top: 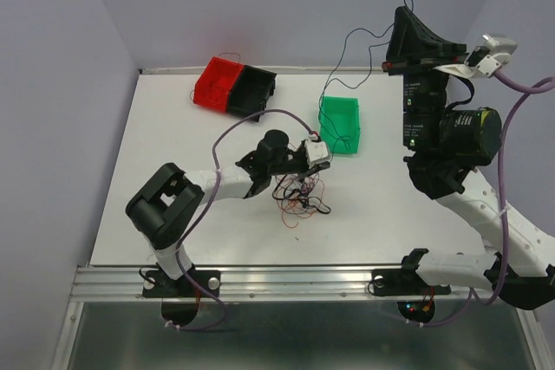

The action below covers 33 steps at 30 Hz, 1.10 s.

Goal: Untangle the cables

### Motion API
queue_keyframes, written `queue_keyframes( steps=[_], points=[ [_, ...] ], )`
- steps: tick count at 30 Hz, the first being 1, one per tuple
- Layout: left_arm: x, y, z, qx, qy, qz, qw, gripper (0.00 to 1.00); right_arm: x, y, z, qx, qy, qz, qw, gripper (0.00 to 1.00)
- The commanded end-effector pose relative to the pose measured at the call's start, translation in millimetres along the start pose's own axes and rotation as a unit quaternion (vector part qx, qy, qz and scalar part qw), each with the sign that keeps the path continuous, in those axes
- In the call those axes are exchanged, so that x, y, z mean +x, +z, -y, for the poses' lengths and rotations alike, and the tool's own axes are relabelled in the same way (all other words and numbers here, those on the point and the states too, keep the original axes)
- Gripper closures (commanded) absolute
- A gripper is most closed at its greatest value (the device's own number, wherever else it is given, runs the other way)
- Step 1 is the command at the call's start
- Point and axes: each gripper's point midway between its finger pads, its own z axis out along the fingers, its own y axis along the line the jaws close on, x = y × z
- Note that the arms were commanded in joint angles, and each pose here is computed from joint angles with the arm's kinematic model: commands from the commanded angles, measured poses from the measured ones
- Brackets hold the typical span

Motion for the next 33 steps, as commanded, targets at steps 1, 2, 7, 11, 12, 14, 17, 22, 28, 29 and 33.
queue_keyframes(
  steps=[1,2,7,11,12,14,17,22,28,29,33],
  points=[
    [-81.8,-17.6,-17.5,-0.032,0.013,0.042,0.999,1.0,18.2,-23.5,45.7,0.085,-0.083,-0.013,0.993,0.99],
    [-110.6,-25.7,-25.9,-0.05,0.019,0.059,0.997,1.0,27.7,-28.8,49.5,0.09,-0.092,-0.021,0.991,0.99],
    [-169.1,-52.2,-32.8,-0.067,0.025,0.067,0.995,1.0,91.9,-52.4,58.1,0.088,-0.153,-0.099,0.979,0.99],
    [-225.3,-76.7,-45.6,-0.106,0.045,0.106,0.988,1.0,131.3,-70.6,90.0,0.153,-0.221,-0.165,0.949,1.0],
    [-245.7,-83.6,-52.0,-0.122,0.052,0.121,0.984,1.0,142.2,-77.6,94.1,0.15,-0.223,-0.174,0.947,1.0],
    [-259.0,-86.7,-58.7,-0.135,0.054,0.122,0.982,1.0,154.7,-80.8,92.6,0.131,-0.194,-0.187,0.954,0.99],
    [-279.7,-86.2,-77.7,-0.166,0.052,0.128,0.976,1.0,171.1,-90.0,95.0,0.109,-0.173,-0.215,0.955,0.99],
    [-273.3,-51.5,-111.5,-0.188,0.019,0.117,0.975,1.0,198.6,-97.3,117.4,0.101,-0.142,-0.233,0.957,0.99],
    [-249.9,-9.8,-144.8,-0.21,-0.002,0.105,0.972,1.0,233.6,-109.1,146.3,0.104,-0.104,-0.258,0.955,0.99],
    [-246.8,-6.2,-148.8,-0.214,-0.004,0.107,0.971,1.0,236.9,-111.0,149.3,0.105,-0.099,-0.26,0.955,0.99],
    [-219.8,15.0,-165.3,-0.216,-0.012,0.104,0.971,1.0,258.5,-124.4,164.5,0.114,-0.081,-0.274,0.951,0.99]
  ],
)
